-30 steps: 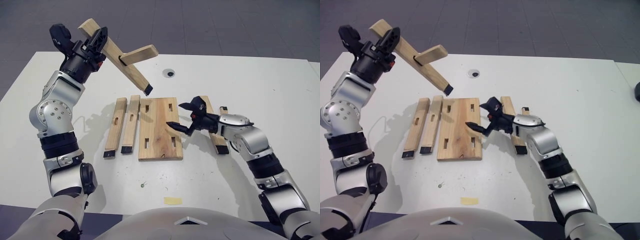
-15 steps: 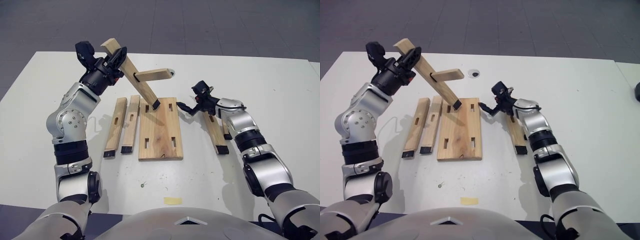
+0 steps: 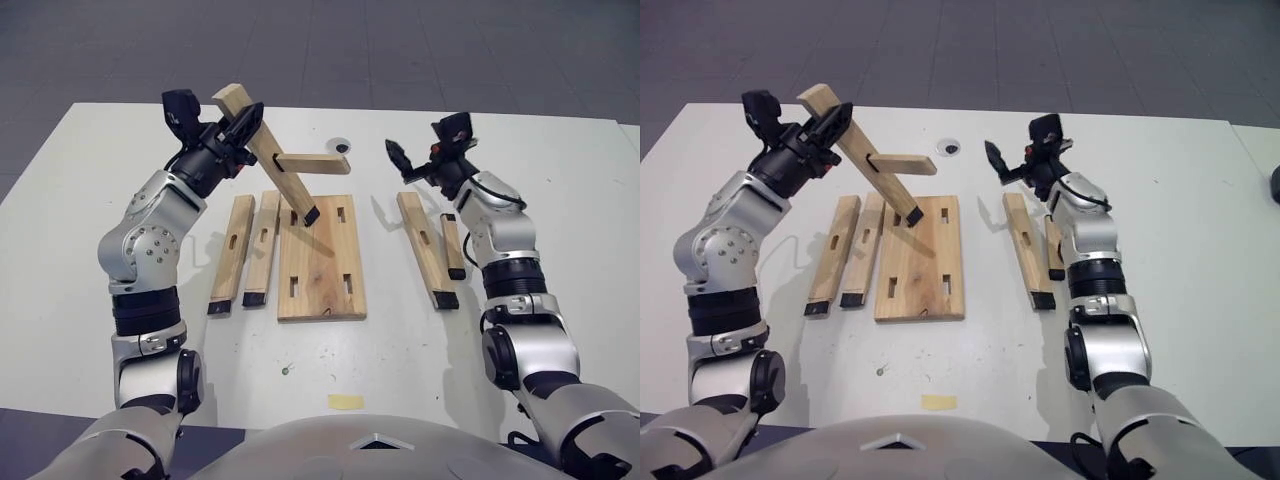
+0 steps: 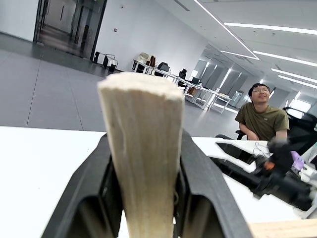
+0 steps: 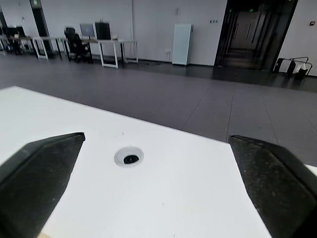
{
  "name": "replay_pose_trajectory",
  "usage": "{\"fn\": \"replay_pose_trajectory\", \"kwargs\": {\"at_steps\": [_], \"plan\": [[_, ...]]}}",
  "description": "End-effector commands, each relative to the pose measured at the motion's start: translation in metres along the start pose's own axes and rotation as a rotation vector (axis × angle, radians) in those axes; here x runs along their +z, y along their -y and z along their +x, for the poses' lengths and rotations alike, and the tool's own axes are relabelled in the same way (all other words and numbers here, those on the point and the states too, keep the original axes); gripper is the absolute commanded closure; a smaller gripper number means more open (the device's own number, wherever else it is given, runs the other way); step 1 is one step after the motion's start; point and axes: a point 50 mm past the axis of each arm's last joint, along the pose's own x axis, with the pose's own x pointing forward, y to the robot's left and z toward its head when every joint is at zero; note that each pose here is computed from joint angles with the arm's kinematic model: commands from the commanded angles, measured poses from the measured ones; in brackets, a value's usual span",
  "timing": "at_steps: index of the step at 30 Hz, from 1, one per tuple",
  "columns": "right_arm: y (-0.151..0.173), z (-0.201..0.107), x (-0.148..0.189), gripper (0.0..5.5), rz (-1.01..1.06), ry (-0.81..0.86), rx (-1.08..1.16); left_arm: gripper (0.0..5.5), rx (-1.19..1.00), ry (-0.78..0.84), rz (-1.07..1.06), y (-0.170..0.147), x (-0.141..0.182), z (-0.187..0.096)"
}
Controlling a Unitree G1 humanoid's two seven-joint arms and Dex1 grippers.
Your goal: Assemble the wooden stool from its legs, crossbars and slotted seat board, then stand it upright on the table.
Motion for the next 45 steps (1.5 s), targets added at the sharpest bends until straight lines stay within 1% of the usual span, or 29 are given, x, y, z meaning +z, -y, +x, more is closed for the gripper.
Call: {"fn": "replay_pose_trajectory", "kwargs": {"at_steps": [1,4,7,11,15,17,19,22,24,26,29,31,35,37,39,45], "plan": [[-0.003,-0.019,0.012,0.1,0.057,0.066,-0.057,4.46,-0.04,-0.103,0.0,0.015,-0.029,0.001],[0.003,-0.036,0.015,0.1,0.074,0.09,-0.157,4.46,-0.089,-0.119,-0.008,0.03,-0.039,0.007],[0.009,-0.049,0.018,0.1,0.093,0.108,-0.241,4.46,-0.124,-0.108,-0.033,0.043,-0.041,0.013],[0.003,-0.058,0.016,0.1,0.184,0.093,-0.239,4.46,-0.191,-0.092,-0.047,0.06,-0.038,0.017],[-0.008,-0.061,0.007,0.1,0.217,0.055,-0.195,4.46,-0.194,-0.06,-0.041,0.062,-0.03,0.023],[-0.025,-0.067,0.005,0.1,0.284,0.044,-0.054,4.46,-0.183,-0.028,-0.035,0.059,-0.019,0.023],[-0.038,-0.078,0.002,0.1,0.283,0.011,0.085,4.46,-0.169,0.004,-0.038,0.054,-0.008,0.024],[-0.051,-0.096,-0.004,0.1,0.243,-0.069,0.269,4.46,-0.122,0.082,-0.055,0.042,0.016,0.024],[-0.058,-0.1,-0.011,0.1,0.192,-0.145,0.374,4.46,-0.092,0.135,-0.075,0.032,0.032,0.023],[-0.06,-0.099,-0.023,0.1,0.135,-0.242,0.433,4.46,-0.071,0.161,-0.076,0.025,0.042,0.022],[-0.062,-0.1,-0.046,0.1,0.066,-0.401,0.583,4.46,-0.044,0.154,-0.071,0.017,0.043,0.022],[-0.063,-0.1,-0.055,0.1,0.017,-0.477,0.696,4.46,-0.043,0.128,-0.065,0.016,0.038,0.024],[-0.055,-0.095,-0.071,0.1,-0.105,-0.618,0.799,4.46,-0.047,0.107,-0.069,0.019,0.031,0.024],[-0.05,-0.093,-0.08,0.1,-0.151,-0.668,0.787,4.46,-0.044,0.106,-0.07,0.018,0.03,0.024],[-0.042,-0.082,-0.095,0.1,-0.191,-0.725,0.658,4.46,-0.032,0.111,-0.066,0.017,0.03,0.022],[-0.034,-0.072,-0.114,0.1,-0.207,-0.722,0.418,4.46,-0.004,0.12,-0.067,0.013,0.032,0.02]]}}
